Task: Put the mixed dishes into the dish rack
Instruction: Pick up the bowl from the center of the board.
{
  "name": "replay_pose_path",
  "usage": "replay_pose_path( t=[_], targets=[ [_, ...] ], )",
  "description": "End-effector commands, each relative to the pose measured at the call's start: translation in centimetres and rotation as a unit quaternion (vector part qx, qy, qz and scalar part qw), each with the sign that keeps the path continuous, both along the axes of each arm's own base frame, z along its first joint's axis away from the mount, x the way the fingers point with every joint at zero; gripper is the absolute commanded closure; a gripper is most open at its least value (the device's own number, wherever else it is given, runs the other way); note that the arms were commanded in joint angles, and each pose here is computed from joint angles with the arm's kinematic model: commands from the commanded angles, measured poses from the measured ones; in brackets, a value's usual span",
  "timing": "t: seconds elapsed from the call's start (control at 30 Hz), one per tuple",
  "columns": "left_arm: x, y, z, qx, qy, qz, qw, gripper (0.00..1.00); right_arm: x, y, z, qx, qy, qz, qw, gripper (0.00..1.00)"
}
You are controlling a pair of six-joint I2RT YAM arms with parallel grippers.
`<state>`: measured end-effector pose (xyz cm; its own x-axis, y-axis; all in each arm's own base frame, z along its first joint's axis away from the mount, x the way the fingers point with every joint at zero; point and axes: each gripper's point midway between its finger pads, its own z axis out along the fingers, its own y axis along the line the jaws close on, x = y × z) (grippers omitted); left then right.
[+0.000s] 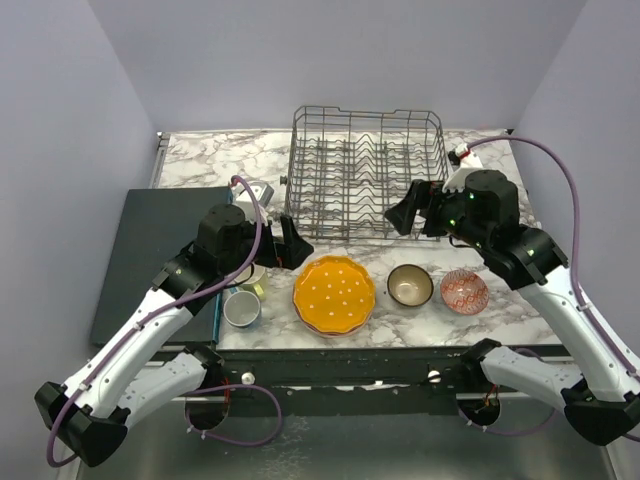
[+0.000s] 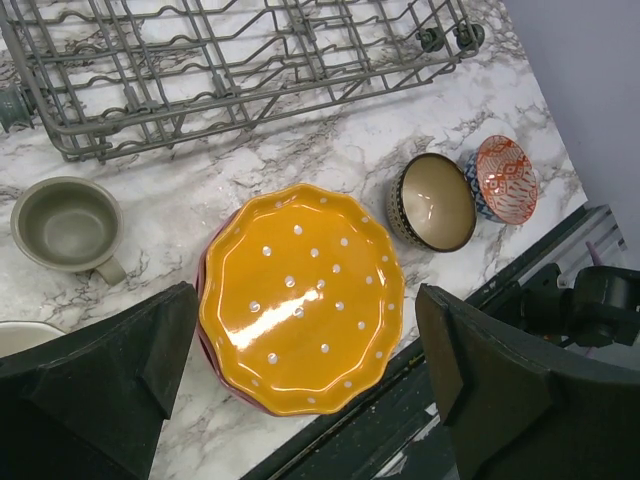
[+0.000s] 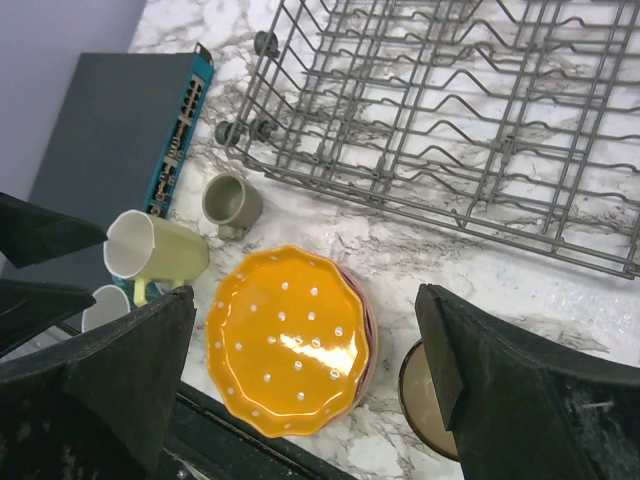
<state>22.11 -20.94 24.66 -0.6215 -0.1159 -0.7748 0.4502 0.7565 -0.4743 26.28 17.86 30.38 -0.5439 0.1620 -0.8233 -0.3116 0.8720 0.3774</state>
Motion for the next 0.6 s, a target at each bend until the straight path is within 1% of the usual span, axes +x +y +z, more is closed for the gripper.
replay_pose_path(
  t=[0.0,0.13,0.4,0.57],
  targets=[
    [-0.4,0.0,1.0,-0.009,-0.025,-0.014,1.000,0.01,-1.1,-1.0,-0.3,-0.014,0.022,-0.012,1.000,0.00],
    [-0.6,0.1,1.1,-0.011,-0.027,-0.015,0.999,0.01,-1.5,-1.2,-0.7,-0.004,0.015,-0.013,1.000,0.00],
    [-1.0,0.0,1.0,-0.011,-0.025,-0.024,0.999,0.01,-1.7,-2.7,-4.7,-0.045,0.076,-0.053,0.995,0.00],
    [-1.4,-0.6,0.7,-0.017,-0.009,-0.041,0.999,0.01,-2.0,-3.3,-5.5,-0.051,0.082,-0.069,0.993,0.00]
  ],
)
